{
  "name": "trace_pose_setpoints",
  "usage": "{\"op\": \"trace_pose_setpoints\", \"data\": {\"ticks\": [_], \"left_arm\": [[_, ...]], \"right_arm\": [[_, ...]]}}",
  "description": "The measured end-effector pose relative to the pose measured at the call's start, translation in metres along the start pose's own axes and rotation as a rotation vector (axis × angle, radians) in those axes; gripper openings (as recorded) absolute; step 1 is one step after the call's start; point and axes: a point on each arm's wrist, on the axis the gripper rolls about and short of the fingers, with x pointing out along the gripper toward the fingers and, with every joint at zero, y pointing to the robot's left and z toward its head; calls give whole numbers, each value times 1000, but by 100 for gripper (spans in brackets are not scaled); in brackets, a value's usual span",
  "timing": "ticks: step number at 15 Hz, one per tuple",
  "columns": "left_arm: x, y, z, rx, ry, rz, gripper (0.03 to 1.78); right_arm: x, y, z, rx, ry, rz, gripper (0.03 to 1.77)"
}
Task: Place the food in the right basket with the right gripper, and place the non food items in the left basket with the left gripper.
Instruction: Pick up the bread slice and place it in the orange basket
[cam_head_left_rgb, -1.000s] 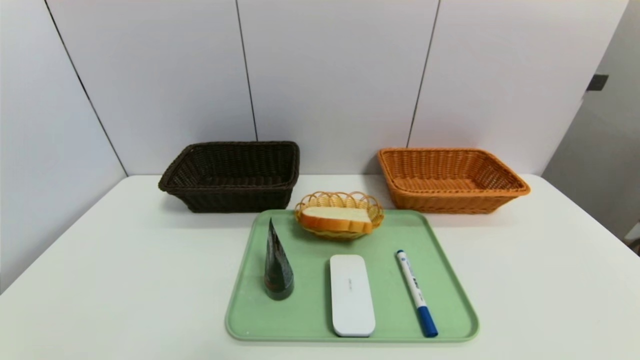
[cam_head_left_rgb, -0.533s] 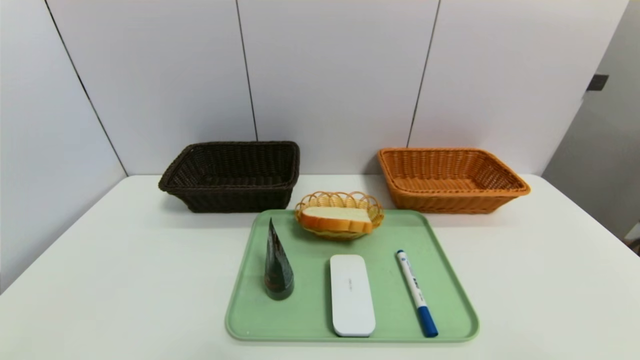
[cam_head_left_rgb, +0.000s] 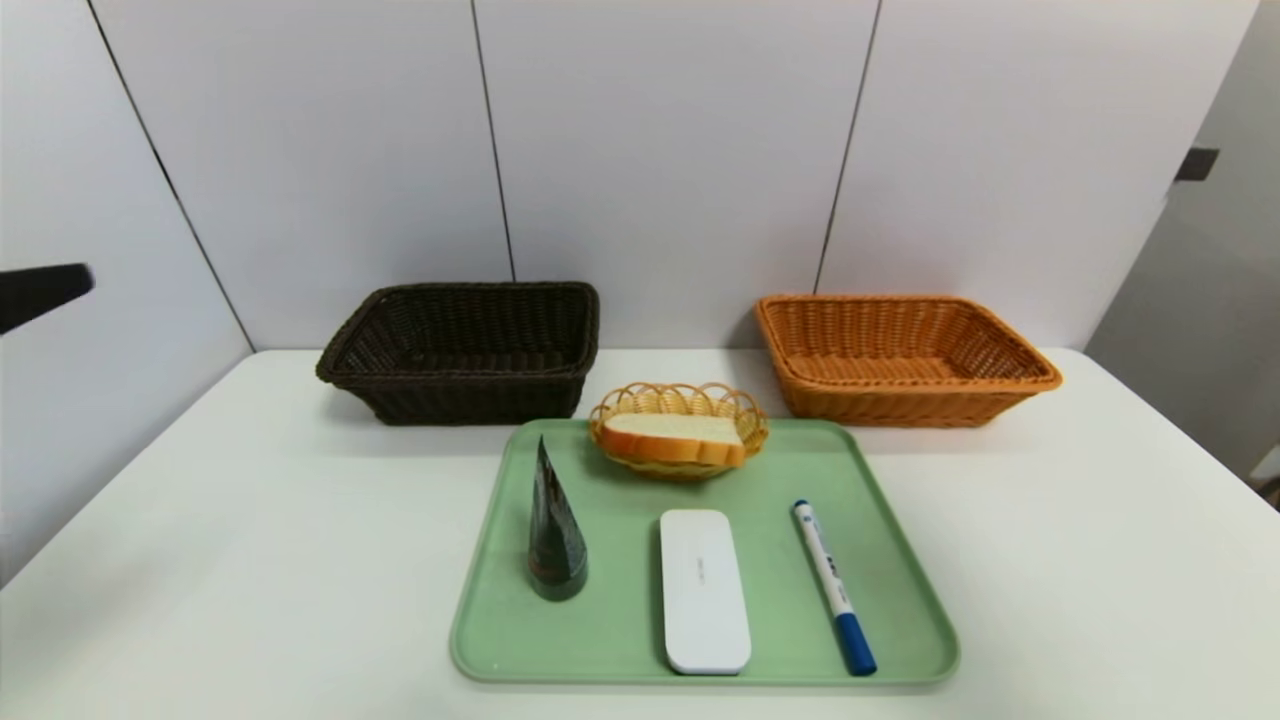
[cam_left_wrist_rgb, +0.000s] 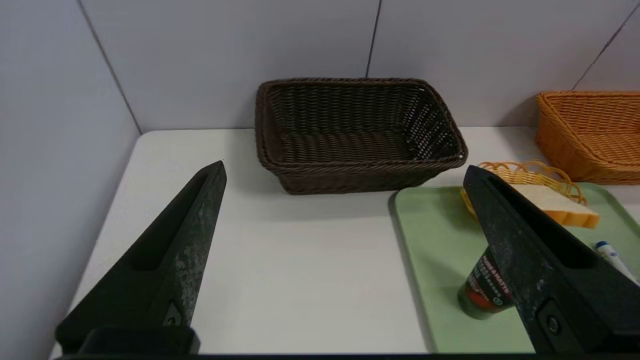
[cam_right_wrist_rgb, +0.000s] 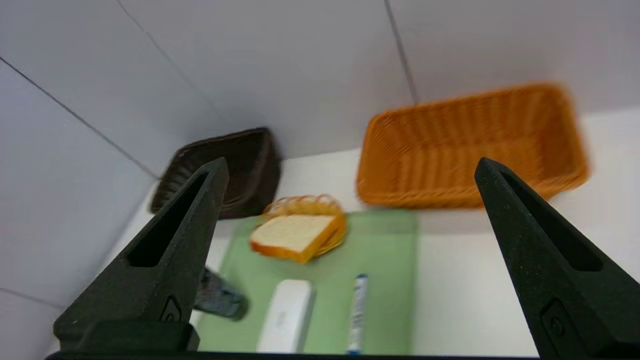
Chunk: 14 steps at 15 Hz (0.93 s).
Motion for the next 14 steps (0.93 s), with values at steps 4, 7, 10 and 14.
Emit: {"op": "trace_pose_setpoints", "data": {"ticks": [4,7,10,14], "left_arm": [[68,-20,-8,-71,136,-58,169],[92,-32,-27,-88,222,-81,169],[100,-33,-50,-78,309,-77,169],[102,-33,-58,-88,343,-70,169]], "right_arm": [[53,11,-17,436,258,35,170],[79,17,-33,736,478,93,170],[102,16,-47,901,650,98,170],[145,10,-69,1047,749,-26,170]]}}
